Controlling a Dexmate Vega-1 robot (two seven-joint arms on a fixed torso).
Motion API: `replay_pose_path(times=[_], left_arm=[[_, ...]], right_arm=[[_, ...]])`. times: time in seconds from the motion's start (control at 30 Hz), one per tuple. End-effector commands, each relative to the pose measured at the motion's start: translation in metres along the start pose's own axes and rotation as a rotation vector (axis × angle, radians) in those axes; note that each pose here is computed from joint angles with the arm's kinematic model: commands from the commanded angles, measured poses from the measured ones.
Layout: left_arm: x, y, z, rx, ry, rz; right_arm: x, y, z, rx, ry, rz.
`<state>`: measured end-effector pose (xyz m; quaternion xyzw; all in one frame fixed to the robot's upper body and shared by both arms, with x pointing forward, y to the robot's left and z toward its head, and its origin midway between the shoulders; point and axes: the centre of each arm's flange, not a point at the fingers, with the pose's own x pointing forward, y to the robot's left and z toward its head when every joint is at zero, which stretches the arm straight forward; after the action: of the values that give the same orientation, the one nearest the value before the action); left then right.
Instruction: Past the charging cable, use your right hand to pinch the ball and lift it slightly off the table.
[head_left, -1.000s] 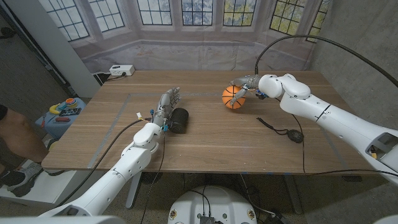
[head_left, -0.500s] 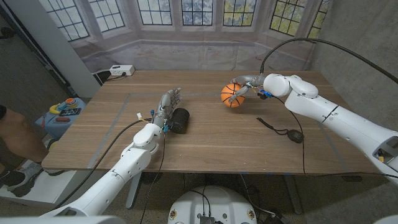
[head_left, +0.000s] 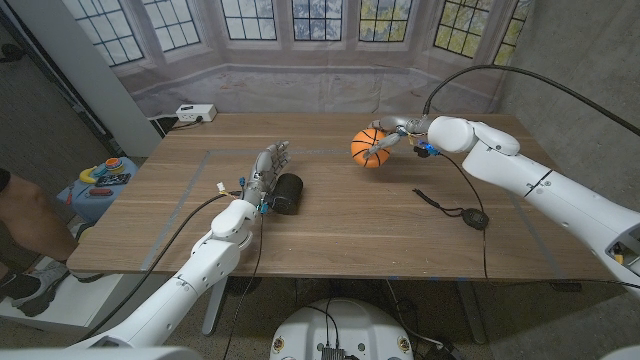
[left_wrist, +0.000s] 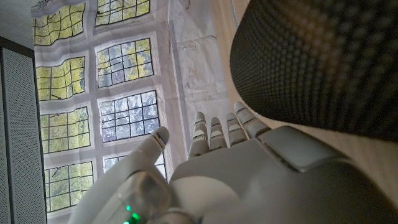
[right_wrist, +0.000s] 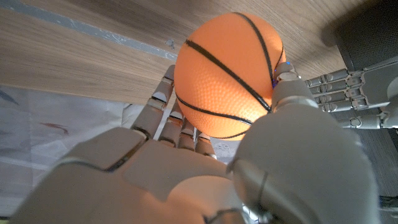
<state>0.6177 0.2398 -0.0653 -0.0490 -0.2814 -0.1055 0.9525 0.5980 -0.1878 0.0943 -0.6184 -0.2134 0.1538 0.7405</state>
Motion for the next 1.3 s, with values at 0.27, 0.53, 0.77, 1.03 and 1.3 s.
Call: replay_pose_path(times=[0.27,0.53,0.77,1.03,1.3], left_arm=[[-0.009,0.006,-0.001,-0.005,-0.011,0.007],[-0.013,0.008,-0.001,-0.006,-0.016,0.014],[-0.014,0.008,-0.001,-0.007,-0.019,0.017],[-0.01,0.008,-0.003,-0.013,-0.016,0.01],[-0.005,0.009,-0.002,-0.014,-0.019,0.002]], right_arm=[[-0.015,-0.007,-0.003,0.207,-0.095,-0.087],[-0.012,-0.009,-0.006,0.294,-0.147,-0.119],[-0.013,-0.013,-0.009,0.332,-0.167,-0.16],[-0.016,-0.015,-0.016,0.399,-0.189,-0.215],[-0.022,-0.014,-0.02,0.491,-0.228,-0.261]])
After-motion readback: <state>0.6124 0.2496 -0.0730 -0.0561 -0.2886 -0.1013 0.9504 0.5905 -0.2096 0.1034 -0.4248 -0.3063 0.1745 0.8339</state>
